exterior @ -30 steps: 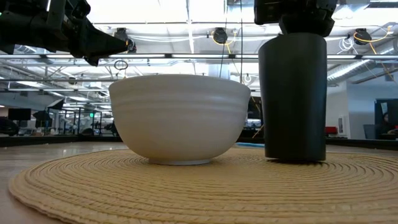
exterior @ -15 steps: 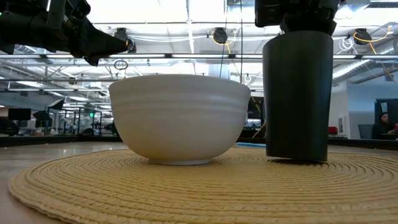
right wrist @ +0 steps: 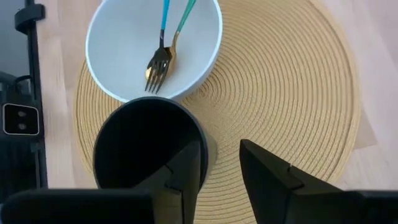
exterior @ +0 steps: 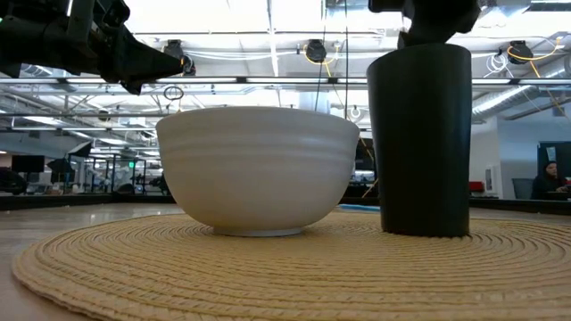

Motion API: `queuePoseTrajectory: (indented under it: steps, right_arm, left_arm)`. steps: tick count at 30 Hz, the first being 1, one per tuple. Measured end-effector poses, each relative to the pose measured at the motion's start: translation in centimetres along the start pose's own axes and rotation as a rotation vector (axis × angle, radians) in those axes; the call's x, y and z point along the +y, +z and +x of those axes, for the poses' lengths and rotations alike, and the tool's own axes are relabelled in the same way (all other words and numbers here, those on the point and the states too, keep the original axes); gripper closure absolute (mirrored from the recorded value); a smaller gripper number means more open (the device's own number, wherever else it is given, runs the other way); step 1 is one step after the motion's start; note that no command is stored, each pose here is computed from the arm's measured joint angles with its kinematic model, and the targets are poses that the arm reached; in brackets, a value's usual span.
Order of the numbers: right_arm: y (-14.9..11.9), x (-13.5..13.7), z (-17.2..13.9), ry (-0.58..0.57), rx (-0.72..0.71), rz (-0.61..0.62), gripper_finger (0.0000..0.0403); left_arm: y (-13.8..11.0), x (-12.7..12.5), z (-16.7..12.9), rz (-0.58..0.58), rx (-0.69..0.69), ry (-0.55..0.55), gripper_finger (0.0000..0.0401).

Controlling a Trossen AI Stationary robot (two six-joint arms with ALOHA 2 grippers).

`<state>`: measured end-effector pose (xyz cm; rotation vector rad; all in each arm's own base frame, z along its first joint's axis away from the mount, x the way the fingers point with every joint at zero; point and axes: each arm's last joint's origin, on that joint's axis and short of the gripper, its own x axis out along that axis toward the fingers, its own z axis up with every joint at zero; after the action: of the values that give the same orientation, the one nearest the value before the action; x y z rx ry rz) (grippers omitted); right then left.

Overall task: Pick & Place Utensil
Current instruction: Put the black cup to the right of the white bowl on the tablemat, then put the blue straw into the black cup

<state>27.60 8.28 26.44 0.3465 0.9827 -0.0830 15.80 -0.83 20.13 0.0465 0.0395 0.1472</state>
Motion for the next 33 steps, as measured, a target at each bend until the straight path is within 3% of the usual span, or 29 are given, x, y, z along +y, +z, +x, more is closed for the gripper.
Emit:
queuePoseTrajectory:
  steps: [9,18,25,33]
  right_arm:
    - [0.6,-0.9,-3.0,-0.067,-0.142,-0.072,0.0298]
    - [2.0,-4.5,-5.8,-0.366,-0.325,-0.088,0.0300]
    - [4.7,-9.8,-4.7,-0.363,-0.291,0.028,0.0299]
    - [7.1,-19.4,-3.3,-0.283,-0.286,0.192,0.0283]
  left_arm:
    - [0.0,0.0,0.0,0.000,0.000,0.000,0.0334]
    - [0.0,0.0,0.0,0.000,0.001,0.000,0.0334]
    - [0.0,0.0,0.0,0.001,0.001,0.000,0.0334]
    - [-0.2,0.0,0.0,0.023,0.015,0.000,0.0334]
